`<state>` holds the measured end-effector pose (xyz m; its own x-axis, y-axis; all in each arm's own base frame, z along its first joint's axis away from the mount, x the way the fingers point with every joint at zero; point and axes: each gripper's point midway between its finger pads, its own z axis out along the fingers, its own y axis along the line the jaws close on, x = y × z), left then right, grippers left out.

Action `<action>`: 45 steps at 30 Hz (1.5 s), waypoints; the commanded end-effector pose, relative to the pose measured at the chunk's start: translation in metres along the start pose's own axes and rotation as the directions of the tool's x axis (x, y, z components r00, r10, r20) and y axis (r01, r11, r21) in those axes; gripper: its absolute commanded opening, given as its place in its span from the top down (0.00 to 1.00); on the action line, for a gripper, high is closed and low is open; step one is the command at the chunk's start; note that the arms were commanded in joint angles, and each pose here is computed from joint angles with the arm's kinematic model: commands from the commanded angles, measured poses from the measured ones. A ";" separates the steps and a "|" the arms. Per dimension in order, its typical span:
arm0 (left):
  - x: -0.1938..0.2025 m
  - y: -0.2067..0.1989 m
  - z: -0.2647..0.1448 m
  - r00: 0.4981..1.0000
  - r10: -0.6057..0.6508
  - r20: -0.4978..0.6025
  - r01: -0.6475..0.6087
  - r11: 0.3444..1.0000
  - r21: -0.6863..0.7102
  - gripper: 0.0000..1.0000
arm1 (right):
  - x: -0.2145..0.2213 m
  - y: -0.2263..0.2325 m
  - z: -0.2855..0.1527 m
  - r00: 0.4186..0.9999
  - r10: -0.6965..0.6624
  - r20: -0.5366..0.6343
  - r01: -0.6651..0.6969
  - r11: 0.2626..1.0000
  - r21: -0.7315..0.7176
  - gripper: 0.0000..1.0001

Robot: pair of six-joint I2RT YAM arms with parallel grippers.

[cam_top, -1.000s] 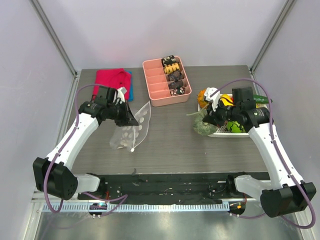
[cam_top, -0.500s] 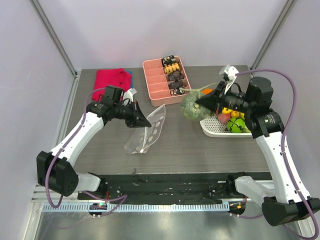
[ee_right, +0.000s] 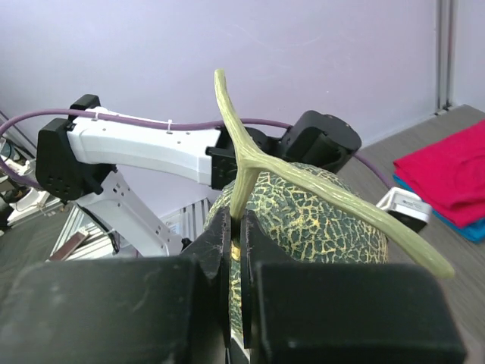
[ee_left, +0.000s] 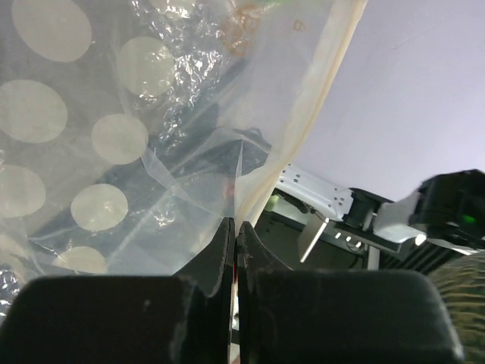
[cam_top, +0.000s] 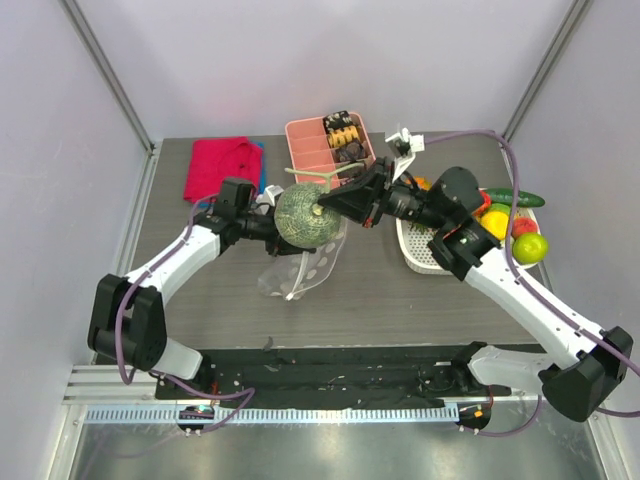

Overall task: Place the food in the zip-top bag and seal the zipper
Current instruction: Place the fake fruit in the zipper food storage bag.

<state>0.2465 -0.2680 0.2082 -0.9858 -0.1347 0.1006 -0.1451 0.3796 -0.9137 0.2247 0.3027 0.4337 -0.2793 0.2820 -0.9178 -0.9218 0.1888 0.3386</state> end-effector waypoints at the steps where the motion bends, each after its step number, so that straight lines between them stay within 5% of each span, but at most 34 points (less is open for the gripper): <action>1: -0.005 -0.019 -0.009 0.999 -0.013 -0.030 0.017 0.991 0.133 1.00 | -0.012 0.003 0.011 0.983 -0.107 0.152 0.108 0.994 0.001 0.99; 10: -0.003 -0.041 -0.021 0.996 -0.042 -0.075 0.062 0.954 0.294 1.00 | 0.080 -0.020 -0.001 0.952 -0.304 0.029 0.304 0.953 0.004 0.99; 18: 0.000 -0.043 -0.026 0.995 -0.033 -0.090 0.060 0.946 0.320 1.00 | 0.120 -0.033 -0.015 0.943 -0.326 -0.069 0.327 0.945 0.010 0.99; 28: -0.011 -0.043 -0.027 0.998 -0.023 -0.050 0.038 0.947 0.318 1.00 | 0.160 0.005 -0.042 0.910 -0.360 -0.205 0.314 0.922 -0.227 0.99; 38: -0.013 -0.044 -0.027 1.000 -0.009 -0.022 0.015 0.949 0.314 1.00 | 0.194 0.035 -0.047 0.872 -0.293 -0.392 0.110 0.898 -0.426 0.99; 45: -0.012 -0.045 -0.033 1.000 0.004 -0.028 0.006 0.944 0.330 1.00 | 0.232 0.026 -0.053 0.772 -0.148 -0.618 -0.126 0.918 -0.377 0.99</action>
<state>0.2649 -0.2542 0.2361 -0.9671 -0.1500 0.2054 -0.2205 0.0917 -0.9711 0.1356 0.3299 0.2349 -0.1554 -0.2720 -0.9497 -0.9601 -0.1848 0.2100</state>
